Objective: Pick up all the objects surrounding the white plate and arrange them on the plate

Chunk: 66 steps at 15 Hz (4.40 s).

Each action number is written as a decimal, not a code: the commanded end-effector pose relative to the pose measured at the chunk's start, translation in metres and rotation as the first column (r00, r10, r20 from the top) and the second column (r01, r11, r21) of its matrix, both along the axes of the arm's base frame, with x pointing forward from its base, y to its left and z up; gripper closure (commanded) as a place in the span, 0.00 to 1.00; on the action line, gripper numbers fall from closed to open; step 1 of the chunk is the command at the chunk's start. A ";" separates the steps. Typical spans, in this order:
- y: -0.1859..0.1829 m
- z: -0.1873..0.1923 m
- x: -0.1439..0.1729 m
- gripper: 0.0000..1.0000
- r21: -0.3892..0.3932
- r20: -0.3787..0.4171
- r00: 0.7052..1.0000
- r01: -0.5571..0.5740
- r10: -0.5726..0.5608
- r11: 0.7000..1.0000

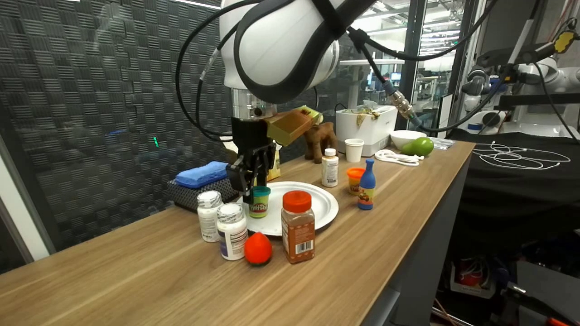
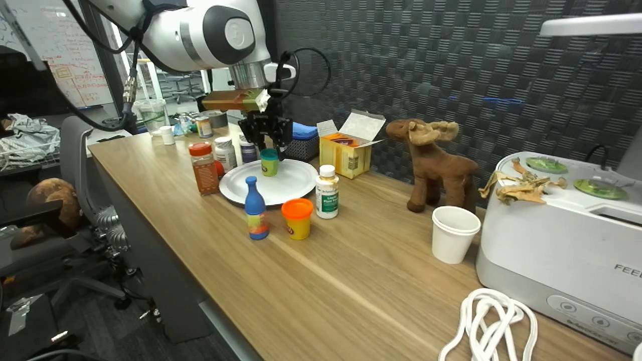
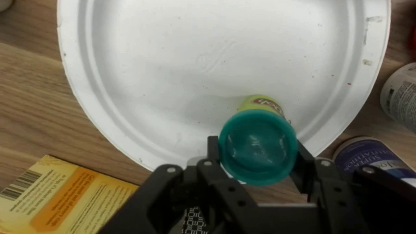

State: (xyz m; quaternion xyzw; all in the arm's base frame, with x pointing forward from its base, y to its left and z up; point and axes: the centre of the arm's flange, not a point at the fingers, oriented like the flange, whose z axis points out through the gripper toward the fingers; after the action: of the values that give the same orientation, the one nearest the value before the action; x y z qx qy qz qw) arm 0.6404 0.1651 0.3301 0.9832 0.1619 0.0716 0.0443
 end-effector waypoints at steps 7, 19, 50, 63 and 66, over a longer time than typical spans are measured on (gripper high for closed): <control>-0.008 0.019 -0.015 0.00 -0.003 0.021 0.999 0.031 -0.031 1.000; -0.138 0.102 0.020 0.00 0.030 0.052 0.926 0.372 -0.373 0.928; -0.220 0.055 -0.008 0.72 0.008 -0.184 0.808 0.571 -0.560 0.821; -0.139 0.097 -0.002 0.86 0.000 -0.058 0.887 0.458 -0.457 0.889; -0.115 0.096 0.006 0.86 0.036 -0.033 0.911 0.412 -0.411 0.910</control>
State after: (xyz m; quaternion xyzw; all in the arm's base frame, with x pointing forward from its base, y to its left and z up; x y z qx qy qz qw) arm 0.6411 0.0323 0.4169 0.9969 -0.0643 0.0241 0.0394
